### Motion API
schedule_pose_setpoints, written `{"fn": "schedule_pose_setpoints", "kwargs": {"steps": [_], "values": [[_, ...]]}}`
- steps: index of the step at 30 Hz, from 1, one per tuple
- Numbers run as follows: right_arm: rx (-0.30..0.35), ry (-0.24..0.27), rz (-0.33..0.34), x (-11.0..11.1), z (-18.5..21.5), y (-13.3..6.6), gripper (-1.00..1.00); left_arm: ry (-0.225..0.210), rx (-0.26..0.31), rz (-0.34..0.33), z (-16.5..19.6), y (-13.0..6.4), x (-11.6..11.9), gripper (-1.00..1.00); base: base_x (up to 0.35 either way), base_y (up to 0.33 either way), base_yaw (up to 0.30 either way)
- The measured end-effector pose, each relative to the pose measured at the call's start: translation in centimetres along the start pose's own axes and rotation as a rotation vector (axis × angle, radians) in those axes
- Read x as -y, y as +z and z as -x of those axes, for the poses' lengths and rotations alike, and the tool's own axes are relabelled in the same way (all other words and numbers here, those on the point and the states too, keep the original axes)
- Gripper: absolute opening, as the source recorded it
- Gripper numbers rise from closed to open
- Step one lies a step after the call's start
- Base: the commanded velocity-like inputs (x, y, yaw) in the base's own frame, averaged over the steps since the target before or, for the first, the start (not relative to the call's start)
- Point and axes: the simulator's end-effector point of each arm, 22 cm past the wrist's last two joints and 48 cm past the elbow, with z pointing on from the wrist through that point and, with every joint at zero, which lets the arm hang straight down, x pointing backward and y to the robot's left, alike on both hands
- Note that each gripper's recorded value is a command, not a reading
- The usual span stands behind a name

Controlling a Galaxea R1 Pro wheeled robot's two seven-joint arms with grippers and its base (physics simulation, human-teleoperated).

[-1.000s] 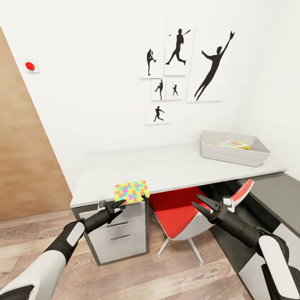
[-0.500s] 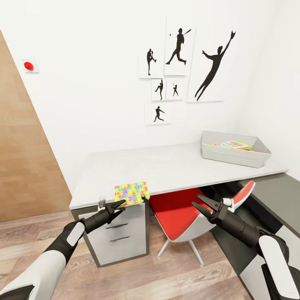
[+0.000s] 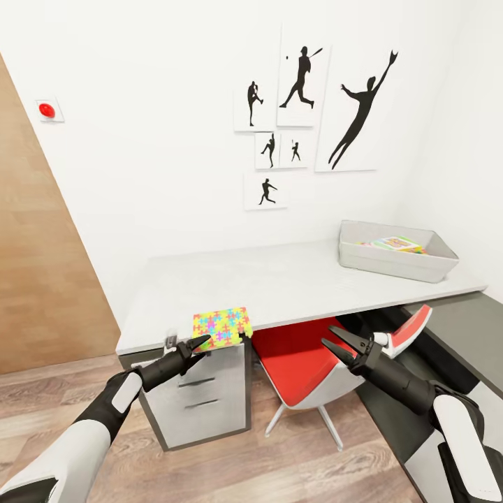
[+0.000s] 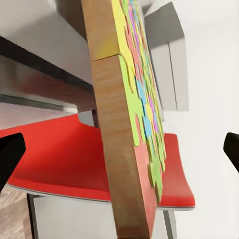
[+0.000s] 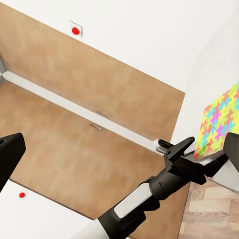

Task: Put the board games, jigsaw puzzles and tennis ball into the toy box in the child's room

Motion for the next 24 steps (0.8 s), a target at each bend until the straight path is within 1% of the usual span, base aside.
{"fn": "schedule_pose_setpoints", "kwargs": {"steps": [6, 8, 11, 14, 24], "values": [[0.0, 0.0, 0.0, 0.0, 0.0, 0.0, 1.0, 0.0, 0.0, -0.001, 0.0, 0.0, 0.0, 1.0, 0.188, 0.108, 0.0], [0.0, 0.001, 0.0, 0.0, 0.0, 0.0, 1.0, 0.008, -0.023, 0.009, -0.6, 0.0, -0.3, 1.0, 0.092, 0.051, 0.0], [0.0, 0.0, 0.0, 0.0, 0.0, 0.0, 1.0, -0.015, -0.038, 0.008, -1.0, 0.0, -0.2, 1.0, 0.041, 0.023, 0.0], [0.0, 0.0, 0.0, 0.0, 0.0, 0.0, 1.0, -0.028, -0.042, 0.005, -1.0, 0.0, -0.2, 1.0, 0.018, 0.01, 0.0], [-0.012, 0.002, 0.002, 0.0, -0.4, 0.3, 1.0, -0.031, -0.043, 0.004, -1.0, 0.0, -0.1, 1.0, 0.003, 0.002, 0.0]]}}
